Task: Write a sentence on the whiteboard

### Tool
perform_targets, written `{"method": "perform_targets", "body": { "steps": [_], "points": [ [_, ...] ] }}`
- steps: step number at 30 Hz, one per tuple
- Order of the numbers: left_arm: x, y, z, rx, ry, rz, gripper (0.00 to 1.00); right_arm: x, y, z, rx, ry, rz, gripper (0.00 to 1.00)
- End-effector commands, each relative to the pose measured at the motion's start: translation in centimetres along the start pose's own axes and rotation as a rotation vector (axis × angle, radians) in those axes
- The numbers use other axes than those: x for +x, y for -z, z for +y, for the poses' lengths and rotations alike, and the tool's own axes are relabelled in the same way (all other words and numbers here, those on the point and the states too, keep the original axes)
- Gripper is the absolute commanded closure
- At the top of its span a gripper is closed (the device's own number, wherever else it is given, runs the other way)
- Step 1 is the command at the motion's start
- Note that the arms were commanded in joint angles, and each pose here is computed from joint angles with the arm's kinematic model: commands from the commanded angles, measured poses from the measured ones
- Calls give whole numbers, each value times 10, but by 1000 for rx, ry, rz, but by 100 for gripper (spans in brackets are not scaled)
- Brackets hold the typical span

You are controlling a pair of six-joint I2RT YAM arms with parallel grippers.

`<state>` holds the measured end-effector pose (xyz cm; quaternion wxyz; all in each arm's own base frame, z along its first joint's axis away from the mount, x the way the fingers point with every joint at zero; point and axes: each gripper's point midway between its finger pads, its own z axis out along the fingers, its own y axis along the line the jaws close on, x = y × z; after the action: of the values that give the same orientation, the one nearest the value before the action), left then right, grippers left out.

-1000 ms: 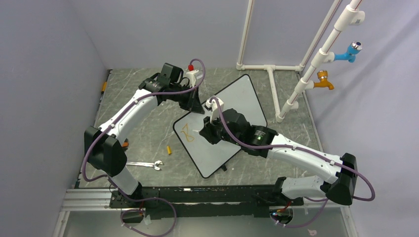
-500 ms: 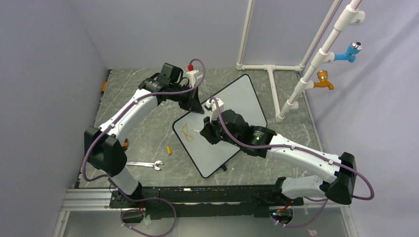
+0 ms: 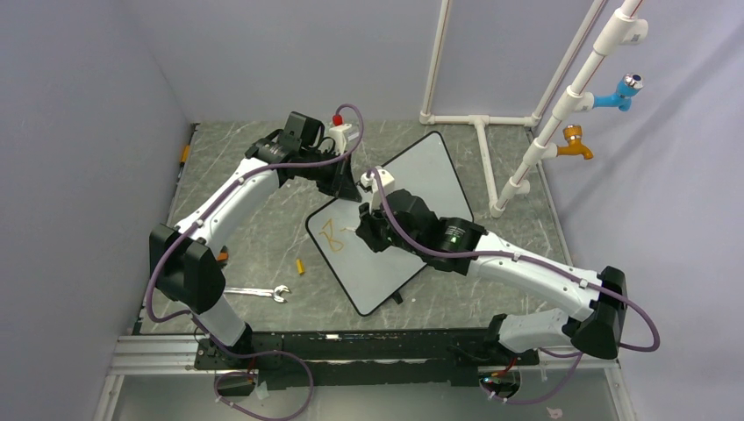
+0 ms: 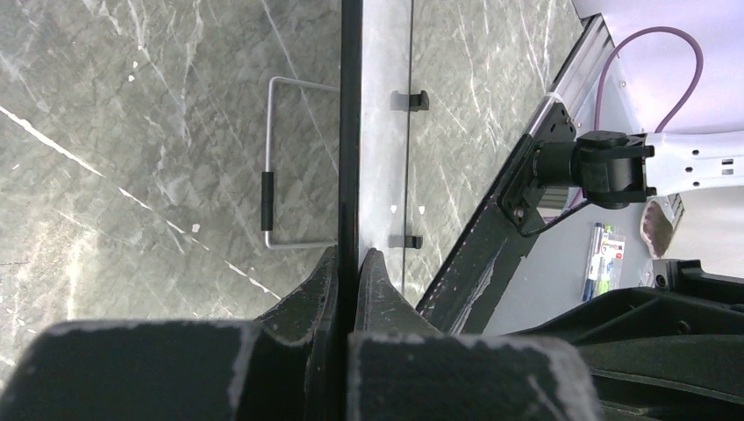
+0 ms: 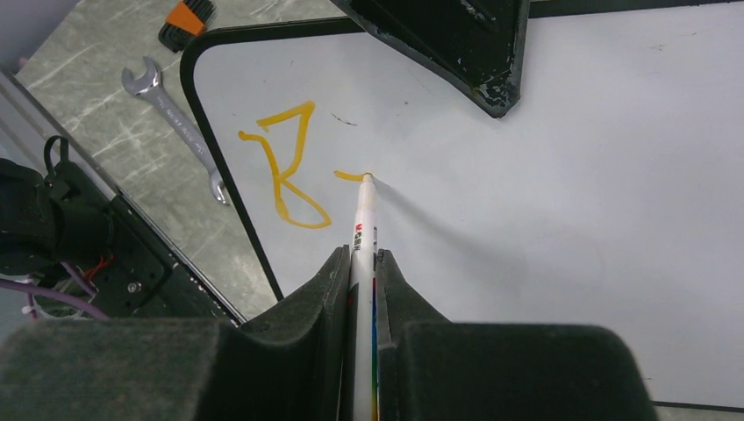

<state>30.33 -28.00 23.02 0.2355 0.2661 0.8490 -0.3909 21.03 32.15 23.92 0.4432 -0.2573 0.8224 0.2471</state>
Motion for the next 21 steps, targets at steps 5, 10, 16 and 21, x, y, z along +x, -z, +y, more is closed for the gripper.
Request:
{"method": "perform_targets", "body": {
  "steps": [5, 10, 16, 21],
  "points": [
    [-8, 11, 37, -217, -113, -27, 100, -32, -5, 4, 3, 6, -72, 100],
    [-8, 10, 36, -217, -113, -28, 100, -34, -6, 10, -22, 5, -74, 100],
    [-9, 12, 36, -220, -115, -31, 100, -25, -10, 22, -58, 21, -44, 100],
    [-8, 12, 37, -223, -114, -29, 100, -14, -11, 28, -77, 23, -19, 100]
  ]
}}
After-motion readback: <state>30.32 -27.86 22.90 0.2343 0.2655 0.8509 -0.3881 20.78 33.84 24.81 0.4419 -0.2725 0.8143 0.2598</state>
